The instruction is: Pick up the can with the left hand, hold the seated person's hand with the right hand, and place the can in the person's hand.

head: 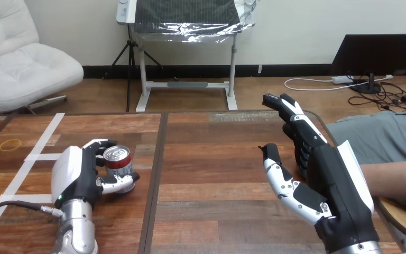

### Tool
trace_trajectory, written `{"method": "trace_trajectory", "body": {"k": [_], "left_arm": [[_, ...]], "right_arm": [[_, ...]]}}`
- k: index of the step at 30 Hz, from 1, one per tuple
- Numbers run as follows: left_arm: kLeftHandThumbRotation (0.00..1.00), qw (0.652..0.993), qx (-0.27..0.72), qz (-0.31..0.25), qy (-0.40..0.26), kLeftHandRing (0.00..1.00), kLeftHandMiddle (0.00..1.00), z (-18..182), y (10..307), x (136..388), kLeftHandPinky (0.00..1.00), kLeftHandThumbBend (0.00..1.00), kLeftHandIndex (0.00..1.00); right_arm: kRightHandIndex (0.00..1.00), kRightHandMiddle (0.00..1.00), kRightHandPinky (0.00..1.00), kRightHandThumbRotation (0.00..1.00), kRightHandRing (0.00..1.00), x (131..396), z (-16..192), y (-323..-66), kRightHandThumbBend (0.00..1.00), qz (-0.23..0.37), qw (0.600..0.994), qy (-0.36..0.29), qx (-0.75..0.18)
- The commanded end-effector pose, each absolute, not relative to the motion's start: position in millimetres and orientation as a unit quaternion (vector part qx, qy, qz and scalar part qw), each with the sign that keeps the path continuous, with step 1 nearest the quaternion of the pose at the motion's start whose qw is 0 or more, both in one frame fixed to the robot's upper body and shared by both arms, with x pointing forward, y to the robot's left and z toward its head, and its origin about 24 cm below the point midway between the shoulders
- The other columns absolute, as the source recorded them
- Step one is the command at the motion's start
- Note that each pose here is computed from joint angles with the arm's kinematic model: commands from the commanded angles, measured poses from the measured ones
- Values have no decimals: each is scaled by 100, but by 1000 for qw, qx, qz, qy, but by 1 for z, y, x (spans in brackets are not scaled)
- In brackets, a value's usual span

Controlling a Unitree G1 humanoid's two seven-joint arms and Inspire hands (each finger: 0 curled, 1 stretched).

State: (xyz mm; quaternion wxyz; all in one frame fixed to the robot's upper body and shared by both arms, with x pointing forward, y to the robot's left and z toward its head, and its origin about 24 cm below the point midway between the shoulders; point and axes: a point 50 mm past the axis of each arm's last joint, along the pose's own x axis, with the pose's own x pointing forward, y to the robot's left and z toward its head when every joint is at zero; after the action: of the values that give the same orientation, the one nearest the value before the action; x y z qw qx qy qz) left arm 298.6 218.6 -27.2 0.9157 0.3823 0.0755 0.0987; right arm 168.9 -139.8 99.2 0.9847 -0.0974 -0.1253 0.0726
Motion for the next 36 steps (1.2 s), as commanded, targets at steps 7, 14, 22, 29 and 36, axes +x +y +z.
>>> {"method": "trace_trajectory", "body": {"k": [7, 14, 22, 29, 36], "left_arm": [[0, 921, 372, 117, 12, 46, 51, -4, 211, 317, 40, 69, 55], [0, 921, 371, 121, 8, 42, 47, -3, 210, 317, 37, 68, 53], [0, 916, 382, 121, 7, 42, 47, -3, 210, 317, 37, 68, 52], [0, 922, 369, 116, 17, 43, 48, -6, 210, 315, 38, 67, 52], [0, 921, 370, 116, 16, 43, 48, -6, 211, 315, 38, 66, 52]], "right_arm": [[87, 100, 100, 0, 100, 173, 115, -140, 12, 75, 978, -164, -101], [87, 100, 100, 0, 100, 173, 115, -139, 12, 75, 979, -163, -100], [87, 100, 100, 0, 100, 174, 115, -140, 12, 74, 978, -163, -104], [87, 100, 100, 0, 100, 174, 115, -140, 12, 75, 979, -159, -100], [87, 100, 100, 0, 100, 174, 115, -140, 12, 76, 979, -161, -101]]}}
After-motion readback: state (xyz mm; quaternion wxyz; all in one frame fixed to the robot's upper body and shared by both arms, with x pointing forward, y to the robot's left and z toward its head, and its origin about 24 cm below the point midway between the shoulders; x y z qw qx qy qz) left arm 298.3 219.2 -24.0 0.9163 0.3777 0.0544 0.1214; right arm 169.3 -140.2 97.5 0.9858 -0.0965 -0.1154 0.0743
